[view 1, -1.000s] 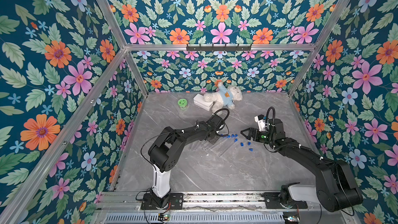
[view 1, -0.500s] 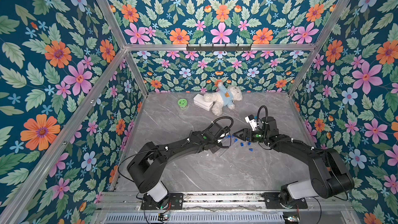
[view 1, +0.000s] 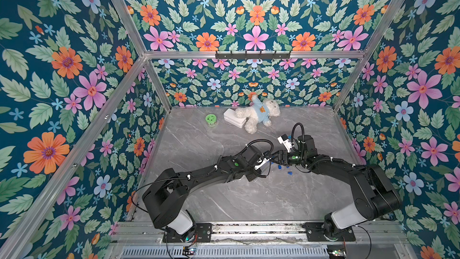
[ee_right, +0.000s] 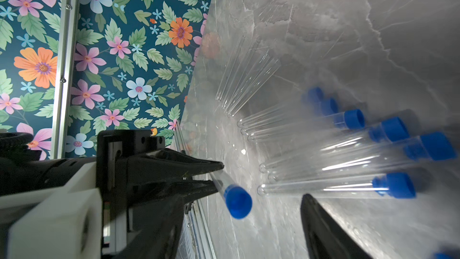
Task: Remove stoppers from test tubes
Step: Pick up the test tube at the center of the board, then open the stopper on the test tube.
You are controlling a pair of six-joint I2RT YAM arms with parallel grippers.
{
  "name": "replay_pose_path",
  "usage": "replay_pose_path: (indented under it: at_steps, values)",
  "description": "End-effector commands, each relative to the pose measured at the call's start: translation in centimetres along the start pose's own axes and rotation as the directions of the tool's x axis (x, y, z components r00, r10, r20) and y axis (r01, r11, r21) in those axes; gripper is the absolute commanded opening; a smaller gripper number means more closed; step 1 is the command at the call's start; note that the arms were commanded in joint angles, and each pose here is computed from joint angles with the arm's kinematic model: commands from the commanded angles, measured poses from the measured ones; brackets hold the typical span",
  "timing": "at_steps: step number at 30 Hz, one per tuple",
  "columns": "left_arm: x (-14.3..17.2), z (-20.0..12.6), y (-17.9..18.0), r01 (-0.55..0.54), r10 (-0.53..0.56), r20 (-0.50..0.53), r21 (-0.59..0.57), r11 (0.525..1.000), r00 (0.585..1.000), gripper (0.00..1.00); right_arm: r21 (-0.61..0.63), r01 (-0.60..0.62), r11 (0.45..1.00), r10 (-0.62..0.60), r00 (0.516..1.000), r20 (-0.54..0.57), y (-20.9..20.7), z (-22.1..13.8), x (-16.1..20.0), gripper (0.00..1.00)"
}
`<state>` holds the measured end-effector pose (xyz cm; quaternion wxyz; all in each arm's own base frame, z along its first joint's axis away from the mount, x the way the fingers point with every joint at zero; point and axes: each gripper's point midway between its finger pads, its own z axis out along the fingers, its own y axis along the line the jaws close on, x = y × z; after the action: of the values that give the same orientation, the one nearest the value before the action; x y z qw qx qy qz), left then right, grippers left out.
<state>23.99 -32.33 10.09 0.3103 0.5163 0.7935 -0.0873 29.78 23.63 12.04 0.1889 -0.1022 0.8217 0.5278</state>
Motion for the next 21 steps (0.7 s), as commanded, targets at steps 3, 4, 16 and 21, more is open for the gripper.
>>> replay_pose_path:
  at_steps: [3, 4, 16, 21]
  values:
    - [-0.37, 0.06, -0.04, -0.017, 0.017, 0.016, 0.003, 1.0, 1.0, 0.01, -0.034, 0.021, 0.999, -0.021, 1.0, 0.001, 0.65, 0.17, -0.31, 0.63]
    - [-0.39, 0.07, 0.02, -0.016, 0.016, 0.017, 0.001, 1.0, 1.0, 0.01, -0.037, 0.018, 0.999, -0.018, 1.0, 0.0, 0.69, 0.19, -0.31, 0.59]
    - [-0.59, -0.1, -0.04, -0.02, 0.02, 0.026, 0.004, 1.0, 0.999, 0.01, -0.067, 0.006, 0.998, -0.008, 1.0, -0.022, 0.97, 0.71, -0.04, 0.46]
    - [-0.47, -0.02, -0.04, -0.022, 0.022, 0.024, 0.002, 1.0, 0.999, 0.01, -0.075, 0.005, 0.997, -0.007, 1.0, -0.028, 1.07, 0.8, 0.03, 0.37]
